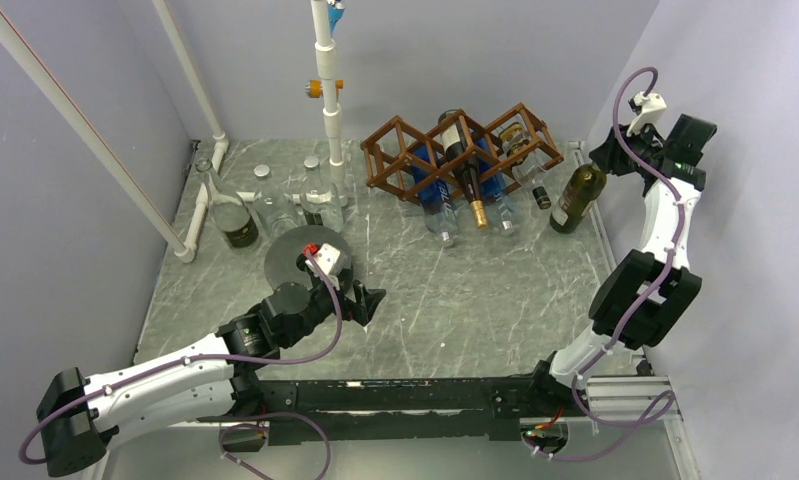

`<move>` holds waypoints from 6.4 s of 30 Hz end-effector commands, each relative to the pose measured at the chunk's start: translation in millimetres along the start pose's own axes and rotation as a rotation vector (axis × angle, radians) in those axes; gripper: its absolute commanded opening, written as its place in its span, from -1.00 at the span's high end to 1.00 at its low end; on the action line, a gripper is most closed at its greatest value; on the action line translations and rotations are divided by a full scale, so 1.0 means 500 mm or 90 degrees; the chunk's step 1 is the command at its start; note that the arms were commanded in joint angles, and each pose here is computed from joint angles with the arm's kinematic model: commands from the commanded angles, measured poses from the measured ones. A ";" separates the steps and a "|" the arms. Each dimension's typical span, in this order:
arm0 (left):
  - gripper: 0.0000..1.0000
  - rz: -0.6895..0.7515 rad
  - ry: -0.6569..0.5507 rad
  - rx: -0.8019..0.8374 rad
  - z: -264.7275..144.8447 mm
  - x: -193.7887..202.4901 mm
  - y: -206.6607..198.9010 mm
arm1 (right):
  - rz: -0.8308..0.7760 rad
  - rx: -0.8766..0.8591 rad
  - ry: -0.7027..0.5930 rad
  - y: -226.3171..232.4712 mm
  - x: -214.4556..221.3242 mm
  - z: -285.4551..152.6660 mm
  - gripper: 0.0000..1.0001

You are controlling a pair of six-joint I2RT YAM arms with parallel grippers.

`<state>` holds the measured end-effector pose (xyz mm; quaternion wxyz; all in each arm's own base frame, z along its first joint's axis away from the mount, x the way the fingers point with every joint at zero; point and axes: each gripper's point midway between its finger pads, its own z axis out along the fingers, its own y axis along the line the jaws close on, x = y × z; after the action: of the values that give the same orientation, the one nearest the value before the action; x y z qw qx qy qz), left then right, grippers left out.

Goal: Take the wine bottle off the wine rack
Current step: Place the wine bottle at the corner of the board, then pick up the wine bottle from the wine rack.

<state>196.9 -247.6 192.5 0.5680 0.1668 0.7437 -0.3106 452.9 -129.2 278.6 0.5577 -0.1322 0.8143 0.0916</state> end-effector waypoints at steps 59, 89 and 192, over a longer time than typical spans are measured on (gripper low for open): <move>-0.99 -0.019 -0.021 0.008 0.003 -0.017 -0.005 | -0.105 -0.003 -0.084 0.029 -0.141 0.028 -0.46; -0.99 -0.029 -0.024 0.025 0.007 -0.014 -0.015 | -0.117 -0.150 -0.156 0.217 -0.195 -0.097 -0.77; -0.99 -0.091 -0.045 0.040 -0.001 0.021 0.004 | -0.074 -0.067 0.059 0.235 0.123 0.075 -0.86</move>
<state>194.8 -244.5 168.7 0.5540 0.1302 0.7418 -0.3548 419.5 -9.8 201.5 0.4980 -0.2080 0.8335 0.1180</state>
